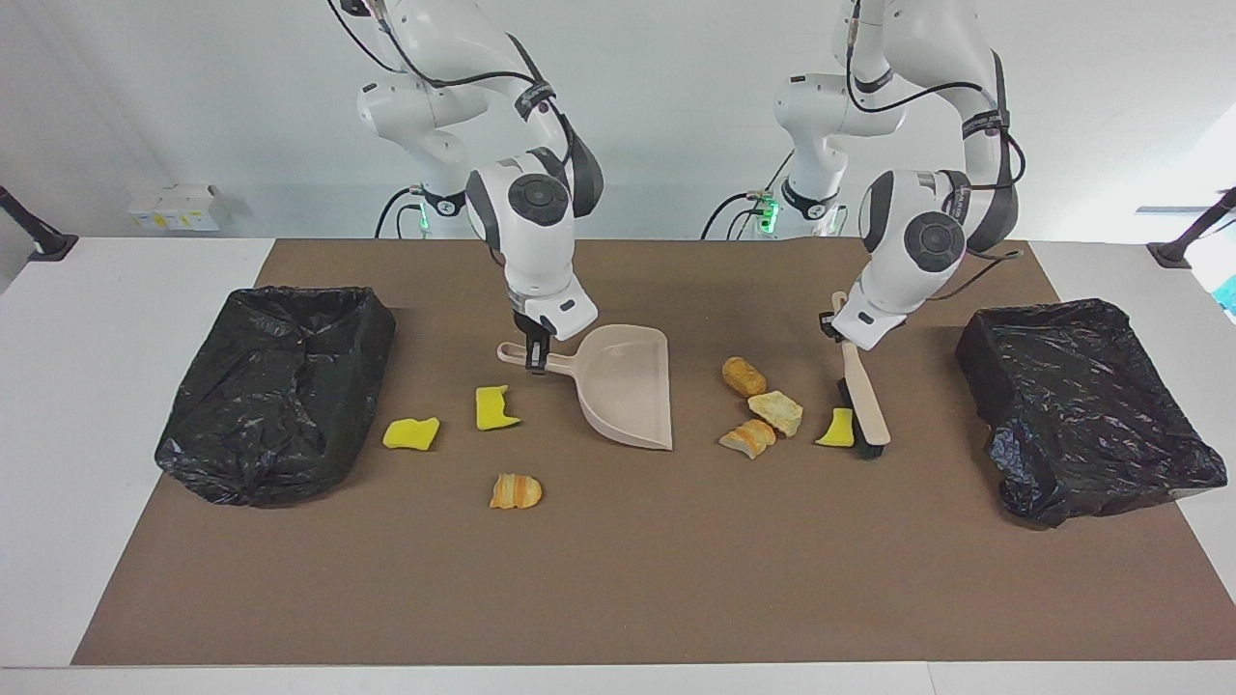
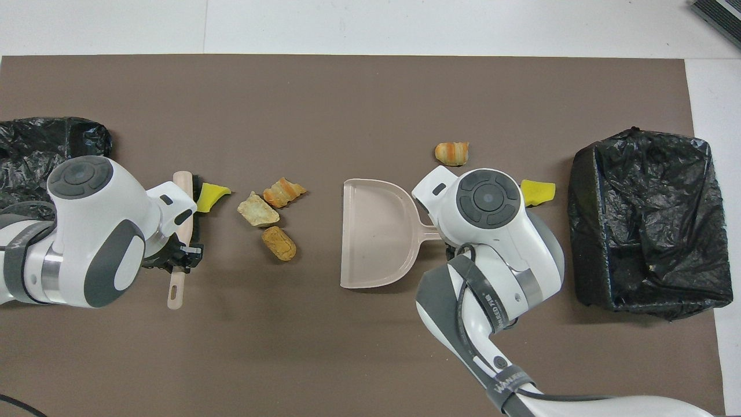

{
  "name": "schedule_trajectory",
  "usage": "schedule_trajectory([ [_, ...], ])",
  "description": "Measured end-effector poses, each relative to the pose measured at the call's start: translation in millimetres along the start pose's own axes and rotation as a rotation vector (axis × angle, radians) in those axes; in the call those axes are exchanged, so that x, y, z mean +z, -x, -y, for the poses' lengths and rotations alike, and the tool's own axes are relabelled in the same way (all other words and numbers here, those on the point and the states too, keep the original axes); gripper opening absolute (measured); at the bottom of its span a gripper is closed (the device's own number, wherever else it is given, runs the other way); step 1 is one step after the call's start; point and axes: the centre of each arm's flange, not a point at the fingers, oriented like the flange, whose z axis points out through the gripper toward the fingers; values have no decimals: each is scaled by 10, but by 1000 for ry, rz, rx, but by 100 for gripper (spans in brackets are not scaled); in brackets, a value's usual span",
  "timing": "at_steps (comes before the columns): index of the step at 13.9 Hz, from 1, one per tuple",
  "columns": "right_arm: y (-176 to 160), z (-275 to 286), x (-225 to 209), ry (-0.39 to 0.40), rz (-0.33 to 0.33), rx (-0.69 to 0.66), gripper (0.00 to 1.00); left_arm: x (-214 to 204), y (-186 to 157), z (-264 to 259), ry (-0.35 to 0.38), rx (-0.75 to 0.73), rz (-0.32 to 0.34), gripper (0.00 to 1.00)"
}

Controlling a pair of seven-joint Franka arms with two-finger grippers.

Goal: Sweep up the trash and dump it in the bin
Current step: 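Sweep the trash pieces toward the dustpan with the left gripper's brush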

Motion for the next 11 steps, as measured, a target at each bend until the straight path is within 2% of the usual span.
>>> schedule_trajectory([
  [6,-25,10,17,5,-3,-4,33,0,136,-779,-29,143,-50,26],
  [11,-164,63,86,12,-8,-7,33,2,448,-1569,14,247,-50,26],
])
